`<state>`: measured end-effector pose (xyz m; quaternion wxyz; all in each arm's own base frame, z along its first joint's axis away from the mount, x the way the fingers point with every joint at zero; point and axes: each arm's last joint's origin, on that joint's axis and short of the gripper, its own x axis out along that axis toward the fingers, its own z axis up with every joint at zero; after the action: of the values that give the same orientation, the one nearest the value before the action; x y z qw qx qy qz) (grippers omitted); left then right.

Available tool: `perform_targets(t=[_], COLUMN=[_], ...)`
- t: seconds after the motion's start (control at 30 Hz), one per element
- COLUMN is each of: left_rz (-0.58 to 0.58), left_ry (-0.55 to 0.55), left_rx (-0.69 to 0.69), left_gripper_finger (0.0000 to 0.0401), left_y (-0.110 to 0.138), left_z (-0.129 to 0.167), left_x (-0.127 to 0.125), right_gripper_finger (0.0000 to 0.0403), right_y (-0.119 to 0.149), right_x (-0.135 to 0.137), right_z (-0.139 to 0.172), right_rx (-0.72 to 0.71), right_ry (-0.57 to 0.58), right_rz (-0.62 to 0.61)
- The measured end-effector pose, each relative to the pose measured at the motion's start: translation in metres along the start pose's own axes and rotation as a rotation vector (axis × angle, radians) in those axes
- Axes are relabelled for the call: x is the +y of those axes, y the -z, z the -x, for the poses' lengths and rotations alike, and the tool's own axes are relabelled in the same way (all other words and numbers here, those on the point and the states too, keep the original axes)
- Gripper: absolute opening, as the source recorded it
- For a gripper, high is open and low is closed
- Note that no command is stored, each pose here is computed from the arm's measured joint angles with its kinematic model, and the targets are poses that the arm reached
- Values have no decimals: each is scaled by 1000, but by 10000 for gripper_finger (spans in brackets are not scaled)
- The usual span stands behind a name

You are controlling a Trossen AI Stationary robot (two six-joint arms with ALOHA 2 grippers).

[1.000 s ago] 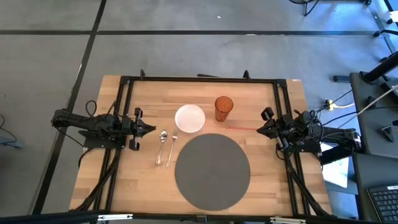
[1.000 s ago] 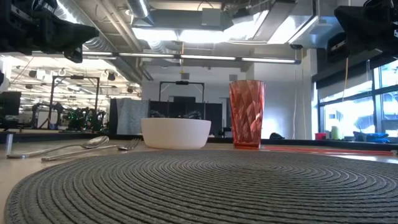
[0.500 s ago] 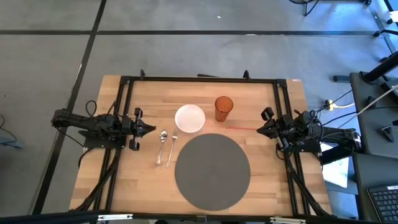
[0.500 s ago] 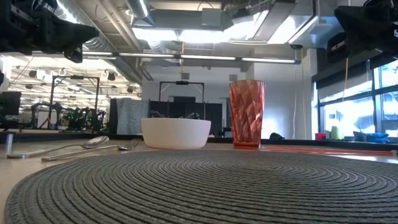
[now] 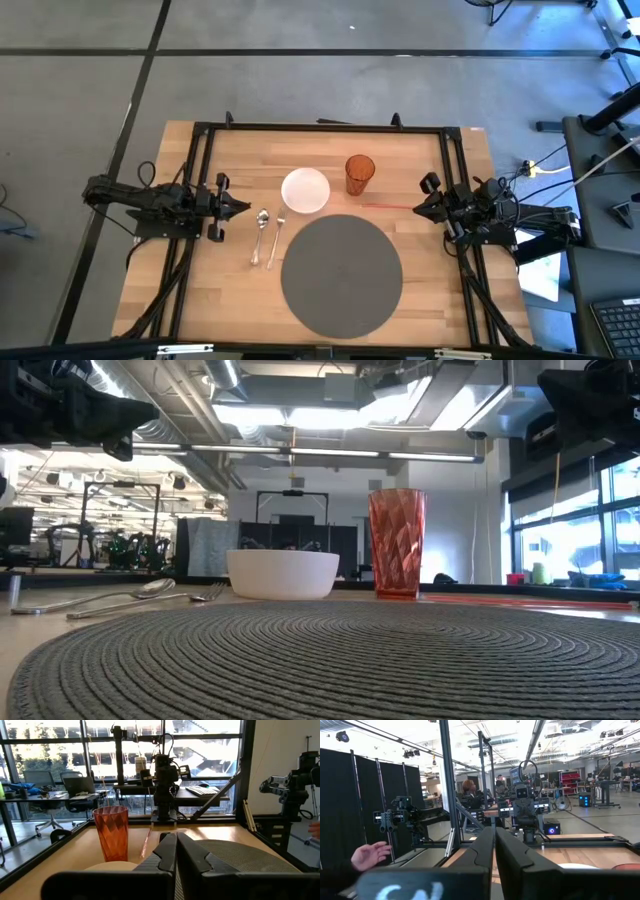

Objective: Pick & Place Utensil

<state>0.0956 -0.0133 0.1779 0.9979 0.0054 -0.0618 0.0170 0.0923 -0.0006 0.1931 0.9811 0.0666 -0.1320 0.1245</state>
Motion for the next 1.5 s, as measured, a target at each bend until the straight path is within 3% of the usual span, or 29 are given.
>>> perform_targets(t=[1.27, 1.5], left_rz=[0, 2], left_ry=[0, 0], left_rx=[0, 0], left_gripper_finger=[7, 6], left_y=[0, 0], left_z=[0, 0], left_x=[0, 0], right_gripper_finger=[20, 9], right_y=[0, -21], right_x=[0, -1], right_z=[0, -2], right_rx=[-1, -111], right_ry=[0, 138], right_rz=[-2, 86])
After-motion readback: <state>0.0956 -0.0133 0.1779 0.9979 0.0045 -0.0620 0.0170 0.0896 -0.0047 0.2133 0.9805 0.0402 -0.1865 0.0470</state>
